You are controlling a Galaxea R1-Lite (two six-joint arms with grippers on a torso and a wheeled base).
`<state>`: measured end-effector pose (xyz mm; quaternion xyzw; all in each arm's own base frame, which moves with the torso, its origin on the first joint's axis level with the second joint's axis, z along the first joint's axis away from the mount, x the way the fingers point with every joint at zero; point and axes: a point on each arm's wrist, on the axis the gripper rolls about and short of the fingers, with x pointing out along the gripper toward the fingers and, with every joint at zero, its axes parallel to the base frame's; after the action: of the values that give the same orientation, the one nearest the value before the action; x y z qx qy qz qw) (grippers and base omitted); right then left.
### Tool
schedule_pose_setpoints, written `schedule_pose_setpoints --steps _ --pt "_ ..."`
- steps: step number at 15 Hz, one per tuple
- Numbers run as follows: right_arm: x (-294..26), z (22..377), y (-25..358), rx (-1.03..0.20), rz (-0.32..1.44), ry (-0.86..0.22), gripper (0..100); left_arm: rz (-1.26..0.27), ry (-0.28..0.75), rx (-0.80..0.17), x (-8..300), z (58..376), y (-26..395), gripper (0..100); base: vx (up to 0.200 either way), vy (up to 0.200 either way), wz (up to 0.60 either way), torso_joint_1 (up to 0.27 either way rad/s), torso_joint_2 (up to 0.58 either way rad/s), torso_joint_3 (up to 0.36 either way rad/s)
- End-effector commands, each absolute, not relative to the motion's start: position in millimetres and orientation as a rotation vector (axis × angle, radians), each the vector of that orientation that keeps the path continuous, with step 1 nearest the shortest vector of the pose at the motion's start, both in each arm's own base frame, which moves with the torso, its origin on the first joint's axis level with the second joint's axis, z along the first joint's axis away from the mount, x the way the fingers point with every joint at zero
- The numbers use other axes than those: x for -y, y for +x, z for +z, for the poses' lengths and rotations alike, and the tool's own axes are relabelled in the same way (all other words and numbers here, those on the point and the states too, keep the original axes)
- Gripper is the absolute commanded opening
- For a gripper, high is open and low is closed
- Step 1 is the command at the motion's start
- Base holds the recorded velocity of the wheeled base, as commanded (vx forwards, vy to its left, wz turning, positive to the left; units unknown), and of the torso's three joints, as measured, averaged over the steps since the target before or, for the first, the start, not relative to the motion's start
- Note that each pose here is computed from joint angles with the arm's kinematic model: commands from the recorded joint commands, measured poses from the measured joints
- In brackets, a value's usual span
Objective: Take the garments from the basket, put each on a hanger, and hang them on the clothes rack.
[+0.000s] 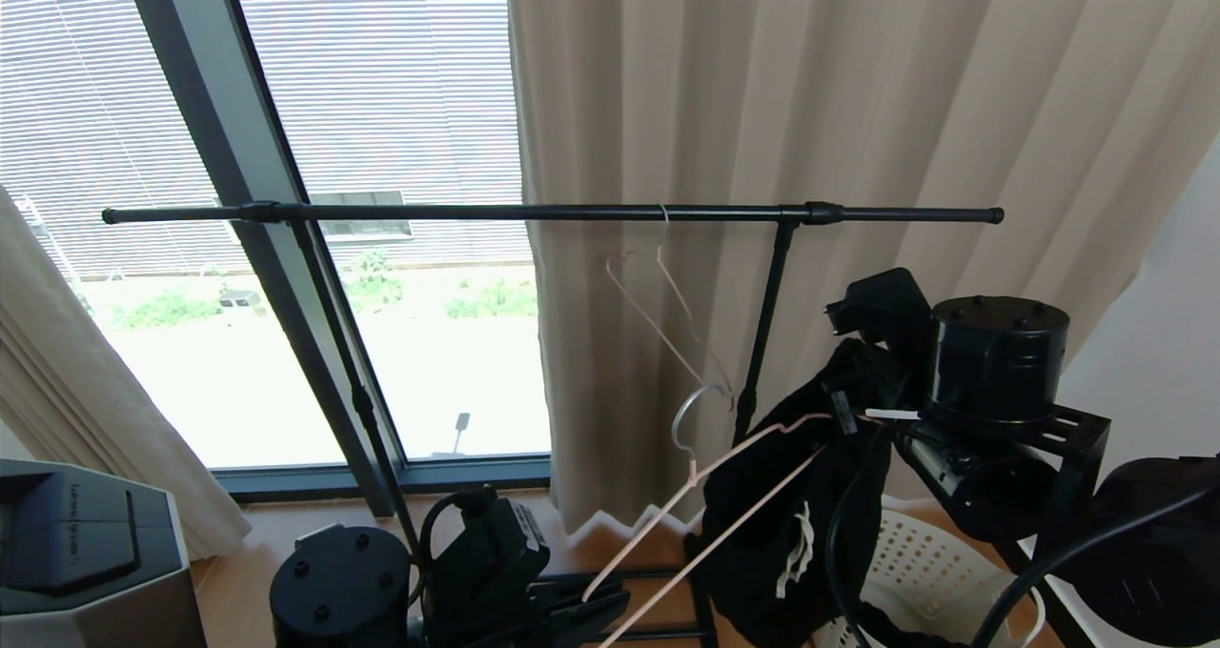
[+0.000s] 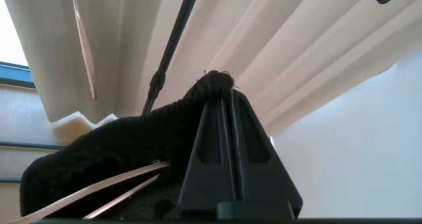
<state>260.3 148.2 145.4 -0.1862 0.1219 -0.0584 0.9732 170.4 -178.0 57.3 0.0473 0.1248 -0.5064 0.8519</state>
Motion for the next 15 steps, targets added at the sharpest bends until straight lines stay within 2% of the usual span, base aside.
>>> schedule_pose_setpoints --steps 1,5,13,15 --pt "-151 143 259 -0.249 -0.108 -0.381 0 -1.064 0.096 -0.255 180 58 173 0 0.000 0.000 0.00 0.000 0.00 0.000" --pt "-158 142 254 -0.250 -0.091 -0.391 0 -0.966 0.098 -0.244 187 54 184 0 0.000 0.000 0.00 0.000 0.00 0.000" --pt "-173 135 253 -0.249 -0.076 -0.388 0 -0.976 0.089 -0.252 187 54 181 0 0.000 0.000 0.00 0.000 0.00 0.000" --pt "-173 137 262 -0.205 -0.110 -0.349 0 -1.000 0.098 -0.271 186 52 174 0 0.000 0.000 0.00 0.000 0.00 0.000"
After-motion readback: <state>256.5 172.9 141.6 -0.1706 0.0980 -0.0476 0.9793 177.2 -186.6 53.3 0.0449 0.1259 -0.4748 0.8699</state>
